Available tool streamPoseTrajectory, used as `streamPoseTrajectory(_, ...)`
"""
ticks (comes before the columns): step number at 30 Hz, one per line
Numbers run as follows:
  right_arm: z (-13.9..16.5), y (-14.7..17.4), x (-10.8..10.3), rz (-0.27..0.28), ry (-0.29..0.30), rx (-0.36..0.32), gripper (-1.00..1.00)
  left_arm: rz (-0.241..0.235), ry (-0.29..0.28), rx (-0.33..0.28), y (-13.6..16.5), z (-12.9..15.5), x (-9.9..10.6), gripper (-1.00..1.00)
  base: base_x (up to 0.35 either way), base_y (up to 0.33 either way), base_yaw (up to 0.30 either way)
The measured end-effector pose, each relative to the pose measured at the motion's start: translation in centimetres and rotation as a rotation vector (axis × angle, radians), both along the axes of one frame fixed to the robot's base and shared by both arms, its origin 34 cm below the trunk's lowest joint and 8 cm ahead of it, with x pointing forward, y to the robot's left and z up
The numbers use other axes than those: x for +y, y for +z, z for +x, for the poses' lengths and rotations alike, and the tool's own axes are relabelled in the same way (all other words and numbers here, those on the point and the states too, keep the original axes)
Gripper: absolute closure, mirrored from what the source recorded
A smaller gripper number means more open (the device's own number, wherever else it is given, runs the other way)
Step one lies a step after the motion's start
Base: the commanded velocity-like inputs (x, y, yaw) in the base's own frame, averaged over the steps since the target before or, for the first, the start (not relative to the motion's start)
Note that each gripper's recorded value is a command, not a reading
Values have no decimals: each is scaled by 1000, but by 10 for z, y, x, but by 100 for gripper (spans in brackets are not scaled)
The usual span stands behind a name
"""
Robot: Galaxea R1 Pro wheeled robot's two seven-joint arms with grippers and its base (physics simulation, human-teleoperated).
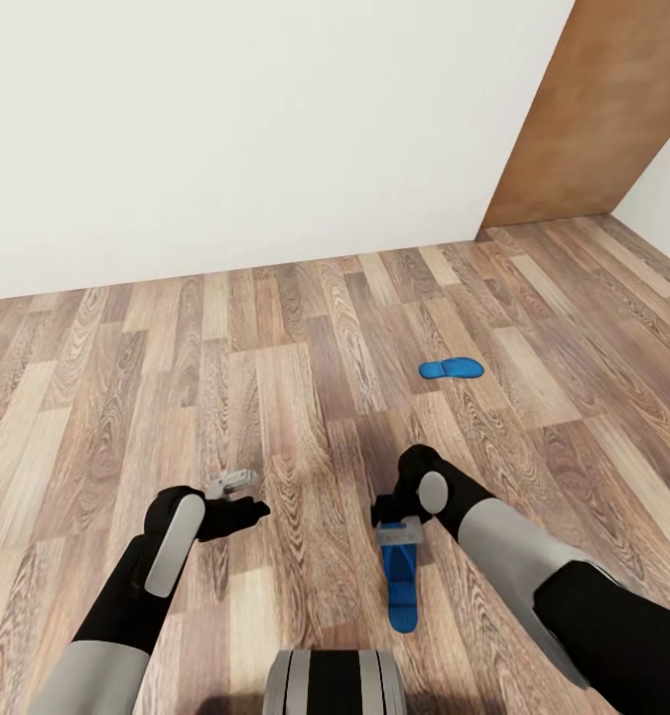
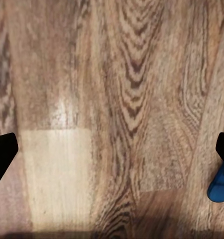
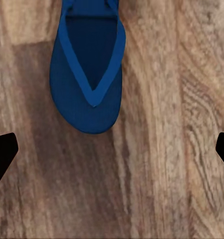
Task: In the bedroom, move the book from the bed onto either nightstand, and place the two sandals side by side next to the bed.
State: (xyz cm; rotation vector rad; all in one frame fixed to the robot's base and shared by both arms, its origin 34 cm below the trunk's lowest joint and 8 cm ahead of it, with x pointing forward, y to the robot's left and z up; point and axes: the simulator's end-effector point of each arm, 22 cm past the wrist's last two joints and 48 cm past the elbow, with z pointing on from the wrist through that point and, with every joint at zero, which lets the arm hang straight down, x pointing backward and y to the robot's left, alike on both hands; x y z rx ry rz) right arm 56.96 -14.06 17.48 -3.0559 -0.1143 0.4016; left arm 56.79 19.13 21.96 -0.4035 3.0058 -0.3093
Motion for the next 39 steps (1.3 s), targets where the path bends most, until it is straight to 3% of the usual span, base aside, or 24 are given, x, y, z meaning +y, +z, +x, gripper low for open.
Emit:
streamPoseTrajectory(15,-6,-6,12,5,11,23,-100,4,-2,24,-10,-7,1,-100,0,0,0)
streamPoseTrajectory(29,-25,-34,14,7,13,79,-100,6,-3,82,-39,-24,1,-100,0,0,0)
streamPoseTrajectory(39,-23,-34,14,7,10,78,-100,7,-4,83,-39,-25,2,-100,0,0,0)
